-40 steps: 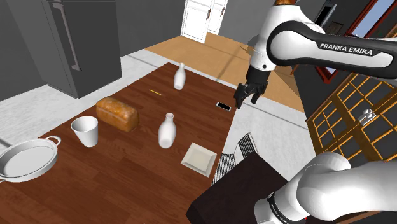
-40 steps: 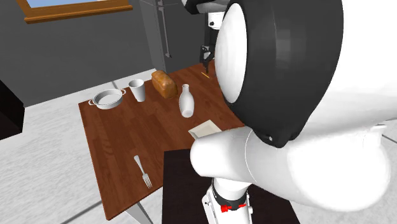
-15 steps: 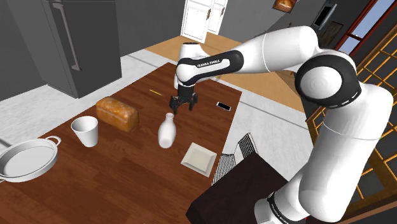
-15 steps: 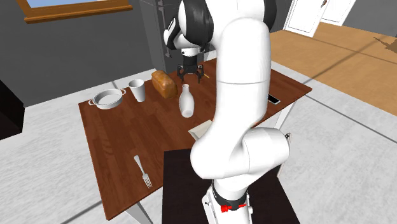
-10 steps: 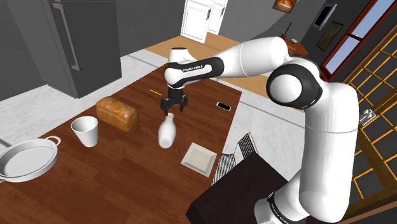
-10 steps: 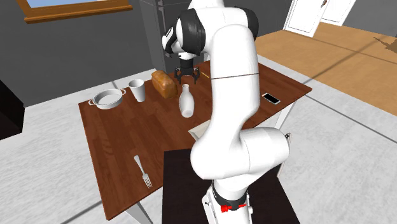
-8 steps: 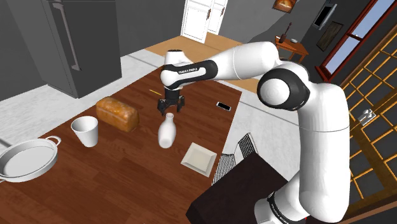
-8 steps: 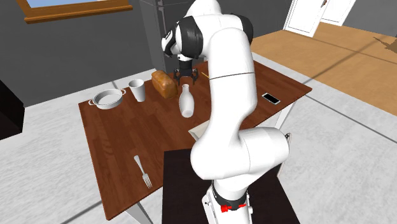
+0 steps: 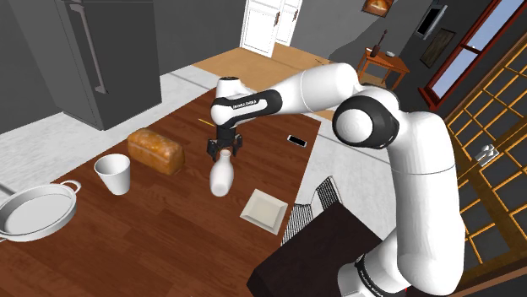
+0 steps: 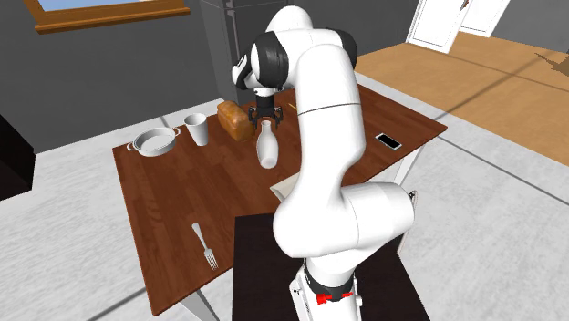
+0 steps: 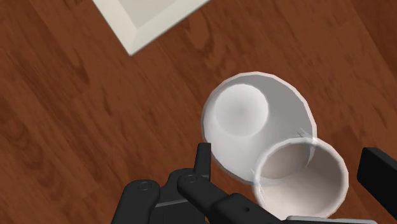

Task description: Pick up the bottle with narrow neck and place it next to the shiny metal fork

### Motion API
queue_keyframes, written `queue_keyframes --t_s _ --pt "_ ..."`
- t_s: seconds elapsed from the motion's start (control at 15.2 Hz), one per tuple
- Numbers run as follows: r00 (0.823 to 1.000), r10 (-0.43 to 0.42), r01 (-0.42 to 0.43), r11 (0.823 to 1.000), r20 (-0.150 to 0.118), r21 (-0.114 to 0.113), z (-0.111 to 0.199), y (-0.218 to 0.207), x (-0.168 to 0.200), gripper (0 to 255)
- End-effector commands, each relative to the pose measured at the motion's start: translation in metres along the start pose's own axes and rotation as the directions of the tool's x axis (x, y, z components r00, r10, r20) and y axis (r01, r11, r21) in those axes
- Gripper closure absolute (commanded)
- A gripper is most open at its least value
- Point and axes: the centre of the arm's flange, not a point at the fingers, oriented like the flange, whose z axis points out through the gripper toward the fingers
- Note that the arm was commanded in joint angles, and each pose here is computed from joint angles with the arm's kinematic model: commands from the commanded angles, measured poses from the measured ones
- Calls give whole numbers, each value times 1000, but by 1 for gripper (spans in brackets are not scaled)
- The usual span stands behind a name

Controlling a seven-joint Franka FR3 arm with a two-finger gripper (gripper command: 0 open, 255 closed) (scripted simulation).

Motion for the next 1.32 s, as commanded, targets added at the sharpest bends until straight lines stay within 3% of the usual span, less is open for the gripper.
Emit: queue_keyframes --t_s 0.0,0.4,0.46,1.06,1.25 --pt "1000 0 0 1000 -1 0 3 1 0 0" --pt "1000 0 0 1000 -1 0 3 1 0 0" --pt "1000 0 0 1000 -1 0 3 1 0 255" --pt "1000 0 0 1000 -1 0 3 1 0 255" --pt "1000 0 0 1000 -1 0 -13 1 -3 255"
